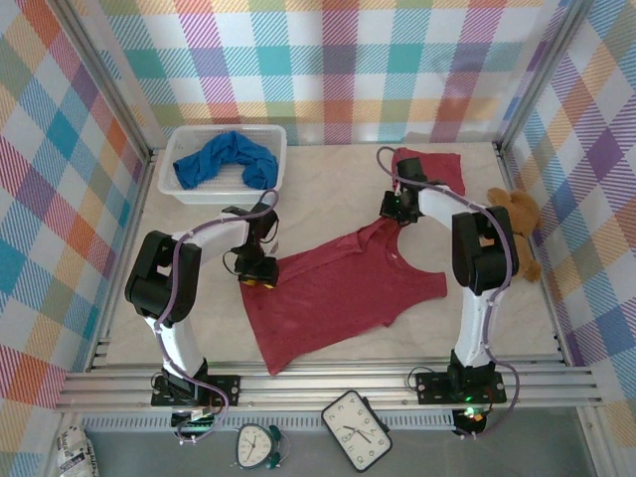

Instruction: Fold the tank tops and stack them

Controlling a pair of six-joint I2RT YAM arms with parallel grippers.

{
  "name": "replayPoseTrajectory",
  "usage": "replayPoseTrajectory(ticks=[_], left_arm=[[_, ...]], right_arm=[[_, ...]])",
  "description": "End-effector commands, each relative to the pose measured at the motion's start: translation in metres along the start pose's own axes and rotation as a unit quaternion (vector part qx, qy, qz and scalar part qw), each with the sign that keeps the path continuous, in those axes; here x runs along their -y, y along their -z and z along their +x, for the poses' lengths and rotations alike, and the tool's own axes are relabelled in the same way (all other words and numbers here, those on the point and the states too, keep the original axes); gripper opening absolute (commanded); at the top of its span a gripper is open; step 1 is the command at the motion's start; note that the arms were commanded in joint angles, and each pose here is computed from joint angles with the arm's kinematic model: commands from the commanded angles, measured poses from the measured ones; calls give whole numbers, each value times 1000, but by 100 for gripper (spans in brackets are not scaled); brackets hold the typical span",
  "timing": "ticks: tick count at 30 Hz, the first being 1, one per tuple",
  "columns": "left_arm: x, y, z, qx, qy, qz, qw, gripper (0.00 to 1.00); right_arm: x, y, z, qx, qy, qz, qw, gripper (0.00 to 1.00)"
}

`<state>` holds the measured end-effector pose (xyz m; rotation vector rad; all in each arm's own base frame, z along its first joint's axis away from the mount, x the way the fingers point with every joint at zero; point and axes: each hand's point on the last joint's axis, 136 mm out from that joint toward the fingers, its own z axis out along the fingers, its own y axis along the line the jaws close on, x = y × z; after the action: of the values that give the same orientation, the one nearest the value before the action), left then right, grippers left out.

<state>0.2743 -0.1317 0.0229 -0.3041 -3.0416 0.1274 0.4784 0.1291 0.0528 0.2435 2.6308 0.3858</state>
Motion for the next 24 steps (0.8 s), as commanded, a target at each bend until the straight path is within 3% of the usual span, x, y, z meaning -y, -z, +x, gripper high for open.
replayPoseTrajectory(ticks=[1,9,24], left_arm=[[-7,-1,8,-12,3,0,1000,44],[-9,0,11,-19,3,3,1000,44],[-13,-2,22,-37,0,-1,999,44]], right_arm=[[-20,38,-34,86,-26,-93,992,1],[-8,45,-20,113,-96,-197,969,5],[46,2,17,49,-169,-178,968,13]])
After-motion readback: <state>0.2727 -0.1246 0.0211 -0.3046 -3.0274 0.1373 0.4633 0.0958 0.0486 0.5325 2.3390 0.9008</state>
